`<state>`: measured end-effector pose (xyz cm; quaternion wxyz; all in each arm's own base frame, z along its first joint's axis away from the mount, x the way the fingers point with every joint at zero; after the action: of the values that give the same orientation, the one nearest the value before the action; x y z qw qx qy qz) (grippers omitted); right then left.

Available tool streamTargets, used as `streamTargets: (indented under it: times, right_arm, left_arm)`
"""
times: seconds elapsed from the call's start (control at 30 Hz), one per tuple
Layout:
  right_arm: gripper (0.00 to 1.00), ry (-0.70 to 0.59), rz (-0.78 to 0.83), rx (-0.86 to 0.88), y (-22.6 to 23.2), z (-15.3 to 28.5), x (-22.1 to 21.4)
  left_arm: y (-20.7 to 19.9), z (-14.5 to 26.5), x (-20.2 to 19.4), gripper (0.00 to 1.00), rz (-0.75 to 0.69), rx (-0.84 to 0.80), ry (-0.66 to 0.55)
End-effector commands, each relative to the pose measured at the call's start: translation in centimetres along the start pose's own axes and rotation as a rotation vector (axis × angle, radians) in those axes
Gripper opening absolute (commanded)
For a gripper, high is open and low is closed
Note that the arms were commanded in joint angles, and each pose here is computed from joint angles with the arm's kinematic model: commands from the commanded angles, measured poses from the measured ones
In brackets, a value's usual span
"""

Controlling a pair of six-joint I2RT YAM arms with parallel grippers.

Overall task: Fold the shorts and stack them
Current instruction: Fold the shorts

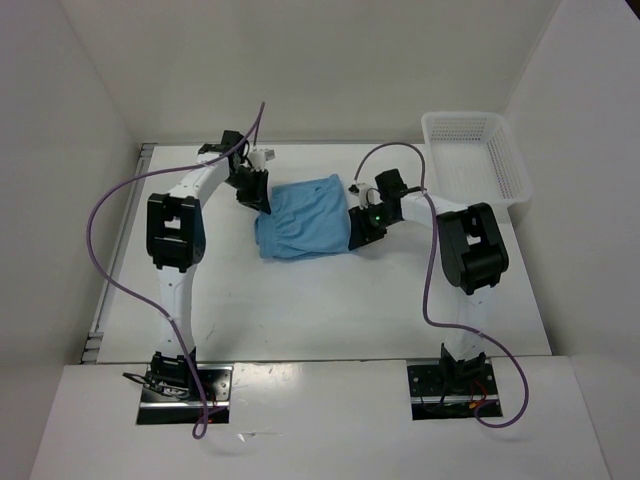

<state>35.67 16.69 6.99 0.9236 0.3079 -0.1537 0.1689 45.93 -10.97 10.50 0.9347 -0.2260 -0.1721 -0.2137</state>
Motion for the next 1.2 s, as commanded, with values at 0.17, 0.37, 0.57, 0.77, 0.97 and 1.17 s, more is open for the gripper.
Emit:
streamTargets:
  times: [0.17,0.37,0.57,0.77,0.97,1.17]
  right_arm:
    - [0.0,0.026,0.01,0.026,0.2,-1.3,-0.5]
    - [0.0,0.059,0.048,0.048,-0.6,-0.3,-1.5]
    - [0.0,0.051,0.082,0.078,-0.2,0.0,-1.0]
    - [0.68,0.012,0.1,0.056,0.1,0.7,0.8]
    - [0.79,-0.02,0.172,0.029,1.2,3.0,2.4]
    - [0.83,-0.191,0.202,-0.059,2.5,9.2,6.9]
  left_arm:
    - [1.0,0.9,3.3,0.03,-0.048,0.005,-0.11]
    - [4.2,1.6,4.7,0.0,-0.035,0.103,-0.15]
    - [4.5,0.2,5.5,0.16,-0.051,0.093,-0.164]
    - [3.0,-1.3,5.5,0.49,-0.07,0.038,-0.145]
    - [2.3,0.9,5.7,0.75,-0.07,0.027,-0.165]
    - [1.0,6.9,5.9,1.0,-0.077,0.046,-0.243]
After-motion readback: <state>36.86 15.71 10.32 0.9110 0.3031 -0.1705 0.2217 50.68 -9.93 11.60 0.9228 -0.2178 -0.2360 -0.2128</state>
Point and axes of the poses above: each gripper's point midway between its finger pads, its own z axis back along the fingers, its own y axis along the line the jaws close on, x = y × z, the point moved 6 cm from there along z, back along the fingers, and after that the axes turned 10 degrees about -z, right-handed, at the moved point
